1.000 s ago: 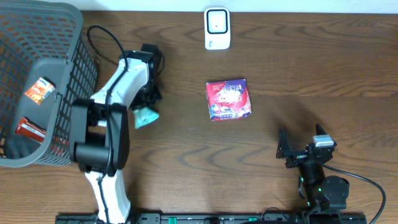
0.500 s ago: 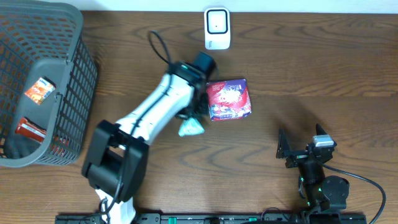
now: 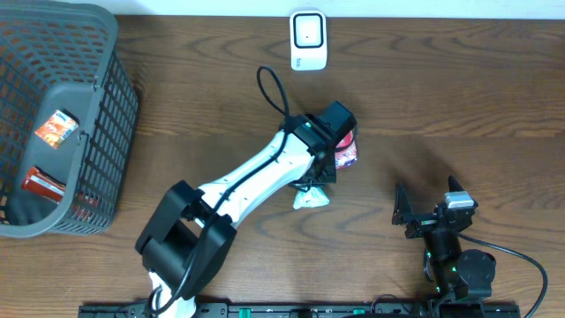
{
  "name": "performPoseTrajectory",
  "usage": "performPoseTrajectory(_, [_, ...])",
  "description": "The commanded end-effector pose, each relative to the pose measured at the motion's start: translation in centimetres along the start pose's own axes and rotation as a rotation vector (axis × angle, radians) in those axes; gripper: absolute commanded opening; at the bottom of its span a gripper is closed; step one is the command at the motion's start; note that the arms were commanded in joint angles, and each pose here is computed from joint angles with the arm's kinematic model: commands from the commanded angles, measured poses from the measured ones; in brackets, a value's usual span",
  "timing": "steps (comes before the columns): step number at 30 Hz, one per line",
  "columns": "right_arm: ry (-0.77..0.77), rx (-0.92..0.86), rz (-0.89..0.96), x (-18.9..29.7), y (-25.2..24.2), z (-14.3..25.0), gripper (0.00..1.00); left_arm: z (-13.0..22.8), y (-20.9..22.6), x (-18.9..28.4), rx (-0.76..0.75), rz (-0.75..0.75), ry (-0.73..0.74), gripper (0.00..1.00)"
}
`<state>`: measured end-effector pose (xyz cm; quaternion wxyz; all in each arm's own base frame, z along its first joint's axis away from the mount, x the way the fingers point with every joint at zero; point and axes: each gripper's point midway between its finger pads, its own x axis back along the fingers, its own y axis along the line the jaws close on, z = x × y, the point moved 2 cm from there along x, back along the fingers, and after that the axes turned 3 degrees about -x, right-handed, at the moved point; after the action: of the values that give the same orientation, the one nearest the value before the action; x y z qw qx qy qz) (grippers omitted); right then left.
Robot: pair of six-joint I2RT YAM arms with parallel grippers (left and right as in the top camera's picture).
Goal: Scan the item barcode
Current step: 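Move the green pack's barcode toward the scanner with the left gripper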
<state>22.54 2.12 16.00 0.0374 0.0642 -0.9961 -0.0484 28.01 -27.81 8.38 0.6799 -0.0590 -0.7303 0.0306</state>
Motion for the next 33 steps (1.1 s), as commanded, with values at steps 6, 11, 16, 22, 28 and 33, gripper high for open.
performPoseTrajectory(6, [0.002,-0.01,-0.01,0.0,0.2,0.1,0.99,-1.2,0.1,-5.4,0.003,-0.055,-0.001,0.07])
performPoseTrajectory(11, [0.002,-0.01,-0.01,0.0,0.2,0.1,0.99,-4.0,0.0,-5.9,-0.133,-0.091,-0.141,0.07])
performPoseTrajectory(16, [0.002,-0.01,-0.01,0.0,0.2,0.1,0.99,-5.8,-0.1,-5.3,-0.15,-0.113,-0.225,0.07])
performPoseTrajectory(22, [0.002,-0.01,-0.01,0.0,0.2,0.1,0.99,-6.1,-0.2,-3.5,-0.147,-0.111,-0.229,0.07])
performPoseTrajectory(28, [0.002,-0.01,-0.01,0.0,0.2,0.1,0.99,-8.3,2.4,2.9,-0.099,-0.179,-0.38,0.07])
performPoseTrajectory(33, [0.002,-0.01,-0.01,0.0,0.2,0.1,0.99,-12.4,6.2,7.6,-0.049,-0.244,-0.557,0.07])
